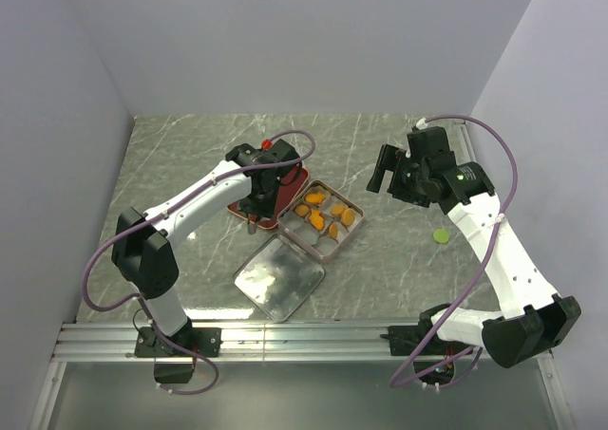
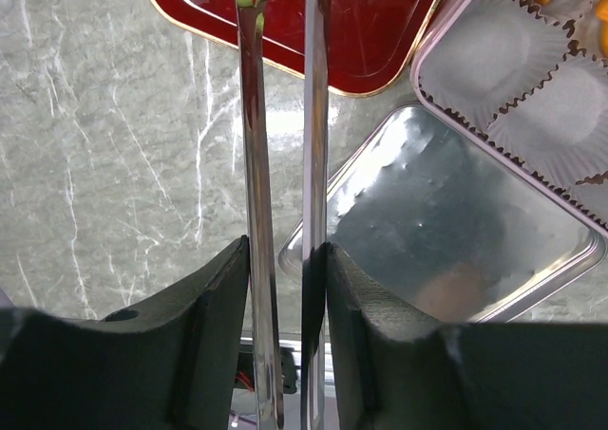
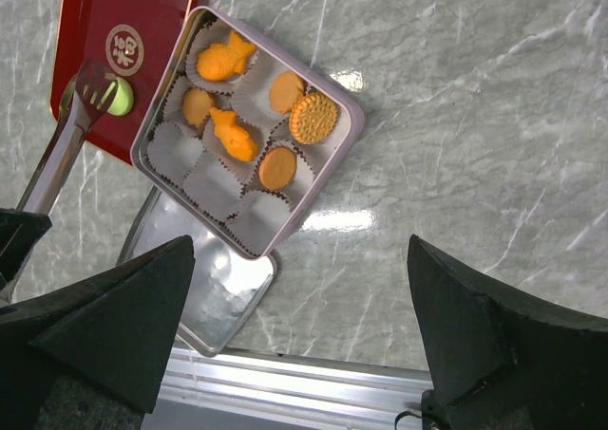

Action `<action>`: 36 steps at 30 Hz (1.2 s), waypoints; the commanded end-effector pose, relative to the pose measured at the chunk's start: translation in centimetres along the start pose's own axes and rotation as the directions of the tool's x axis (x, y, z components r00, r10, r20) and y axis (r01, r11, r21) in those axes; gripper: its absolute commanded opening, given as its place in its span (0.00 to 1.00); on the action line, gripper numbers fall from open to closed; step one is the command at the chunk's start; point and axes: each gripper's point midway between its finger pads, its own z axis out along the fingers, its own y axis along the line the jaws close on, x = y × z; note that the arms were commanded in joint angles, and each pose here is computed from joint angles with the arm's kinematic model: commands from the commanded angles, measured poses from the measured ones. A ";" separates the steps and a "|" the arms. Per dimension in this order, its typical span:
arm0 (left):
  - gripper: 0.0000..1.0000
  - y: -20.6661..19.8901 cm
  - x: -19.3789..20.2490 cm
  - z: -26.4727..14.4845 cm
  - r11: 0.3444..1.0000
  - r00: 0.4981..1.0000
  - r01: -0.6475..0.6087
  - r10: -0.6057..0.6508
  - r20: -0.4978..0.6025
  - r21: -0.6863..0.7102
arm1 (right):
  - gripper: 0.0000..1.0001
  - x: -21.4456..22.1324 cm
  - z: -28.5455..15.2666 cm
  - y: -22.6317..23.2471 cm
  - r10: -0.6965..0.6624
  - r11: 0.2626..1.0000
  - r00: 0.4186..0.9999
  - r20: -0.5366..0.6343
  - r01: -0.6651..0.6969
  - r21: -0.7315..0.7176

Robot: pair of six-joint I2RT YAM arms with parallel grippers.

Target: Pack the cookies

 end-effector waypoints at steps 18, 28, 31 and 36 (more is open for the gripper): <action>0.48 -0.4 -1.1 -3.7 0.999 0.997 -0.018 0.016 0.071 0.029 | 1.00 -1.4 -1.1 0.9 -0.017 0.999 0.998 0.061 0.018 -0.030; 0.47 -0.3 -0.7 -2.9 0.999 0.998 -0.046 0.046 0.039 -0.008 | 1.00 -1.8 -1.2 1.2 -0.033 0.999 0.997 0.075 0.036 -0.029; 0.46 -0.1 -0.7 -2.5 0.998 0.998 -0.057 0.058 0.029 -0.029 | 1.00 -1.8 -1.2 1.3 -0.032 0.999 0.997 0.076 0.034 -0.030; 0.46 -0.2 -0.8 -2.1 0.995 0.996 -0.085 0.086 0.020 -0.042 | 1.00 -1.9 -1.2 1.2 -0.032 0.999 0.996 0.078 0.034 -0.029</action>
